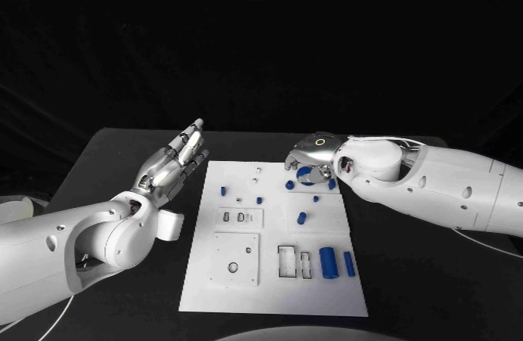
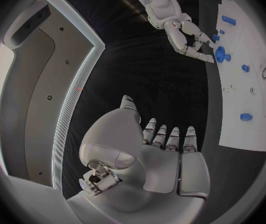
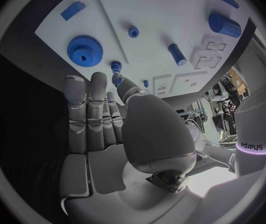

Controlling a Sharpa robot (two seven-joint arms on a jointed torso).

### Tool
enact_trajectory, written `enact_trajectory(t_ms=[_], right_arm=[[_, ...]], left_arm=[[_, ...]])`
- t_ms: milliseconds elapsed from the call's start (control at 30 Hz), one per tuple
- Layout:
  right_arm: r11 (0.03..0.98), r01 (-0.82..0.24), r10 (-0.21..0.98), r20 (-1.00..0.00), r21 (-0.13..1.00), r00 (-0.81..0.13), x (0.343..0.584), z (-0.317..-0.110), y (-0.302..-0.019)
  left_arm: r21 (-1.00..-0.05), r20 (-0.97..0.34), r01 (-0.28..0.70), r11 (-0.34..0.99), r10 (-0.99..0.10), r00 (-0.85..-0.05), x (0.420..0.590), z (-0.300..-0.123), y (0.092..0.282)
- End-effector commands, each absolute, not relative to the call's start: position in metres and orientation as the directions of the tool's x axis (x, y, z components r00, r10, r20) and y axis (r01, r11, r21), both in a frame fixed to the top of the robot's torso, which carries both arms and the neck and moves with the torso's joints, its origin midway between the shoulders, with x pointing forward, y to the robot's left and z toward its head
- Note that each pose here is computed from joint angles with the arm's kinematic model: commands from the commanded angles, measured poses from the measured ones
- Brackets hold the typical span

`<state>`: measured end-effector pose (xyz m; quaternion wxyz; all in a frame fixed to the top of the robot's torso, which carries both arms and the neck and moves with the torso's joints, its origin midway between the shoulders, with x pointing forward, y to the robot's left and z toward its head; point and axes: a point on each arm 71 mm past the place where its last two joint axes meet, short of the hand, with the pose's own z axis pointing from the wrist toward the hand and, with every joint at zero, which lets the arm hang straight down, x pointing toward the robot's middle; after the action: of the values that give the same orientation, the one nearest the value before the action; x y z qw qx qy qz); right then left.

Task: Assemble the parts on the task board

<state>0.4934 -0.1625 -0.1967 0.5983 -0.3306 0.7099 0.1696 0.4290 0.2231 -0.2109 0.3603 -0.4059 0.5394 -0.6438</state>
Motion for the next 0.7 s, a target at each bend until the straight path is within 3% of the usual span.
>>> enact_trajectory(t_ms=[33,700], right_arm=[[0.715,-0.683,-0.258,-0.964,-0.146,-0.064,0.493,-0.202,-0.162],[0.72,-0.686,-0.242,-0.964,-0.103,-0.109,0.499,-0.232,-0.158]], left_arm=[[-0.984,0.142,0.036,-0.175,-0.888,-0.438,0.429,-0.209,0.22],[-0.985,0.142,0.031,-0.172,-0.888,-0.437,0.43,-0.21,0.222]])
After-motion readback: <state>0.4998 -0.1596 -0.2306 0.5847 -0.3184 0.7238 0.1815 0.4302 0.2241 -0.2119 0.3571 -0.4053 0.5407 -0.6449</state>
